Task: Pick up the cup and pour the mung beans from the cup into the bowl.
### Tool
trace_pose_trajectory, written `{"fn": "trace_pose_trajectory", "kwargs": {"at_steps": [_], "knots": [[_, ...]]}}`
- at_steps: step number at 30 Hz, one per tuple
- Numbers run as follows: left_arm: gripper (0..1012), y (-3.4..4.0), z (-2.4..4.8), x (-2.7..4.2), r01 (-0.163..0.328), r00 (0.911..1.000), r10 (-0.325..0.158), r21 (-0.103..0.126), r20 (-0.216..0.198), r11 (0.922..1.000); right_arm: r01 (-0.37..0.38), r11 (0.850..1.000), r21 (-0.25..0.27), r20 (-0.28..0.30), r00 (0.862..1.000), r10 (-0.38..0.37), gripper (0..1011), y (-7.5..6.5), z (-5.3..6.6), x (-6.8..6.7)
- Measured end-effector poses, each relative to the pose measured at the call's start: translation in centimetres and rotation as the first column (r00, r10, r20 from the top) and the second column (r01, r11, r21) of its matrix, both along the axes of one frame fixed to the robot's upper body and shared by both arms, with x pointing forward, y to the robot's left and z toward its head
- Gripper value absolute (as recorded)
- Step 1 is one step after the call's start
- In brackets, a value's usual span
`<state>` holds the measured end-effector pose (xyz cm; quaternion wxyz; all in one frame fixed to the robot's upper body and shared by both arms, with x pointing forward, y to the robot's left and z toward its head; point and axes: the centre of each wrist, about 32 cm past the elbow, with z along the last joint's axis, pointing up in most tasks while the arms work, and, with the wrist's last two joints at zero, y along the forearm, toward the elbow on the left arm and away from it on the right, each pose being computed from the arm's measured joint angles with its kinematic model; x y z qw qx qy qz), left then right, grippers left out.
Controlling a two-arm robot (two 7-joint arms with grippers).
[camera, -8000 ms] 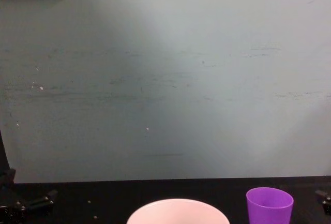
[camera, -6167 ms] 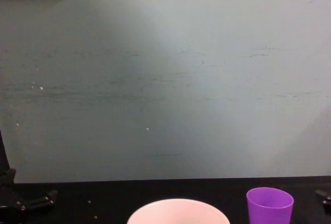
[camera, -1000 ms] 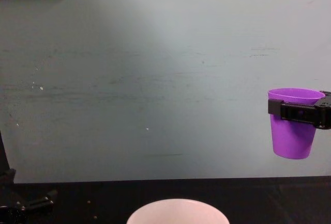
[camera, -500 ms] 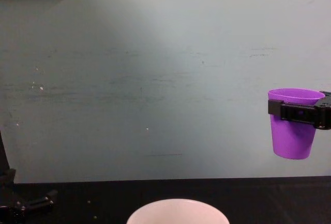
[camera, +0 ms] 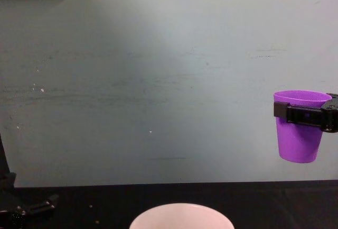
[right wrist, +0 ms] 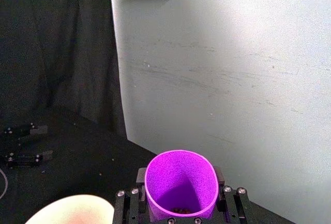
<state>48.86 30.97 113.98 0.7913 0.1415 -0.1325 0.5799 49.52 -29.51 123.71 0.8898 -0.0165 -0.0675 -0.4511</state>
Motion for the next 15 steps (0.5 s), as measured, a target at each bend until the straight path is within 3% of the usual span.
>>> {"fn": "trace_pose_trajectory", "kwargs": {"at_steps": [15], "knots": [[1000, 0.00, 0.00, 0.00, 0.000, 1.0000, 0.000, 0.000, 0.000, 1.0000, 0.000, 1.000, 0.000, 0.000, 1.000, 0.000, 735, 0.00, 0.00, 0.00]]}}
